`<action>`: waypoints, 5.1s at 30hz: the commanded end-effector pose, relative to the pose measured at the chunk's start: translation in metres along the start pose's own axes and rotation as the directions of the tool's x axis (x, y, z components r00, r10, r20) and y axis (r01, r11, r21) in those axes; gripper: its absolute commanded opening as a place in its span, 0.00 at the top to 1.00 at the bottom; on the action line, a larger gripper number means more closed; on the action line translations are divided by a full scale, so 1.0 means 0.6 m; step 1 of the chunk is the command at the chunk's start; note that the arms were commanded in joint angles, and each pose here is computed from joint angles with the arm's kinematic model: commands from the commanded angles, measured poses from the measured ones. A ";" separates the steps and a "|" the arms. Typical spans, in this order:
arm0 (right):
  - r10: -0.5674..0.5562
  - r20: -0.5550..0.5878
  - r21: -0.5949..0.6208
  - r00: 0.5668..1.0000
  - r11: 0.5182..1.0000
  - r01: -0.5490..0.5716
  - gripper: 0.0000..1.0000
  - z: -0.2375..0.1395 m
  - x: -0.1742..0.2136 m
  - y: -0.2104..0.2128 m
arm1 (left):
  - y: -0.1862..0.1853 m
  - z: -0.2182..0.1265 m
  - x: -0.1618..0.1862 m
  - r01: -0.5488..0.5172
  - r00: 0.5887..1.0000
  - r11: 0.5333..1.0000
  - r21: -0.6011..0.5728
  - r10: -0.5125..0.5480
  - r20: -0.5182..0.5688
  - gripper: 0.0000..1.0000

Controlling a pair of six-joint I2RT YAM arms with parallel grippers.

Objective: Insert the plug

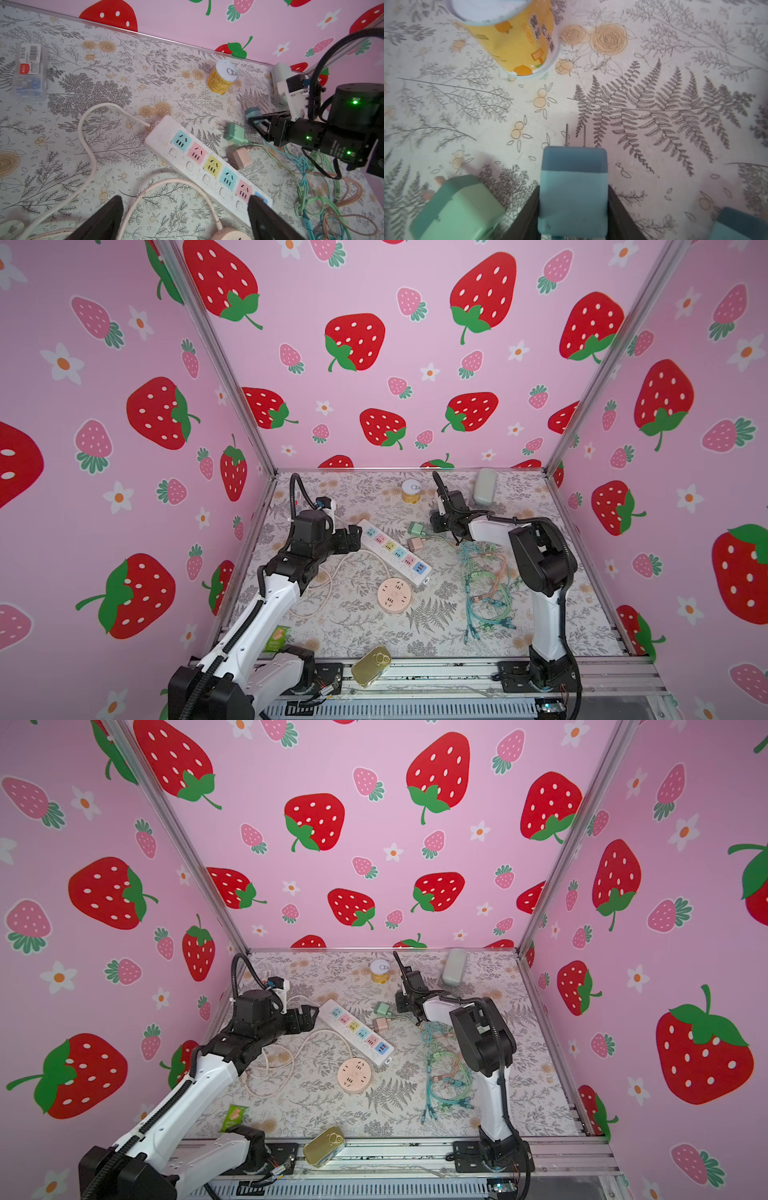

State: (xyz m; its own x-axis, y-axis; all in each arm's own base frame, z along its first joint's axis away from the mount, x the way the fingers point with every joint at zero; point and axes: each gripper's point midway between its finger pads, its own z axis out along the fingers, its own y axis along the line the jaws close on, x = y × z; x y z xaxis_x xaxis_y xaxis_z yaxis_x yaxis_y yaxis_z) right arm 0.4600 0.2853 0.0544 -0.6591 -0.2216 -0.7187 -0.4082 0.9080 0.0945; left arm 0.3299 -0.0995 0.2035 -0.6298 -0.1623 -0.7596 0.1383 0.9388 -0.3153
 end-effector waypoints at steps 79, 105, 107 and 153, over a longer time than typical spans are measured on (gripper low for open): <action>-0.460 0.598 -0.366 0.656 0.572 0.734 0.57 -0.390 -0.039 0.330 | -0.285 -0.059 -0.030 0.149 0.965 0.593 0.791 0.089 -0.248 0.63; -0.251 0.609 -0.457 0.753 0.665 0.591 0.19 -0.508 -0.050 0.298 | -0.270 -0.039 -0.081 0.067 0.995 0.685 0.726 0.013 -0.103 1.00; -0.197 0.611 -0.497 0.767 0.658 0.565 0.20 -0.519 -0.047 0.301 | -0.271 -0.041 -0.097 0.044 0.998 0.686 0.726 -0.005 -0.056 1.00; 0.499 0.416 -0.894 0.760 0.379 0.240 0.42 -0.555 -0.120 0.295 | -0.343 -0.155 -0.143 -0.177 0.930 0.440 0.880 -0.218 0.296 1.00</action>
State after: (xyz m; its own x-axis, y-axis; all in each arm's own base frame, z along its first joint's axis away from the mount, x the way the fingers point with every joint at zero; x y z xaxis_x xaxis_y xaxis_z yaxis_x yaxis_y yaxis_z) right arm 0.2293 0.3479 0.3318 -0.4329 0.3796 -0.8177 -0.8734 0.0479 0.4846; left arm 0.2957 -0.2520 0.3623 -0.4607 -0.3978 -0.7935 0.7908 0.2220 -0.5704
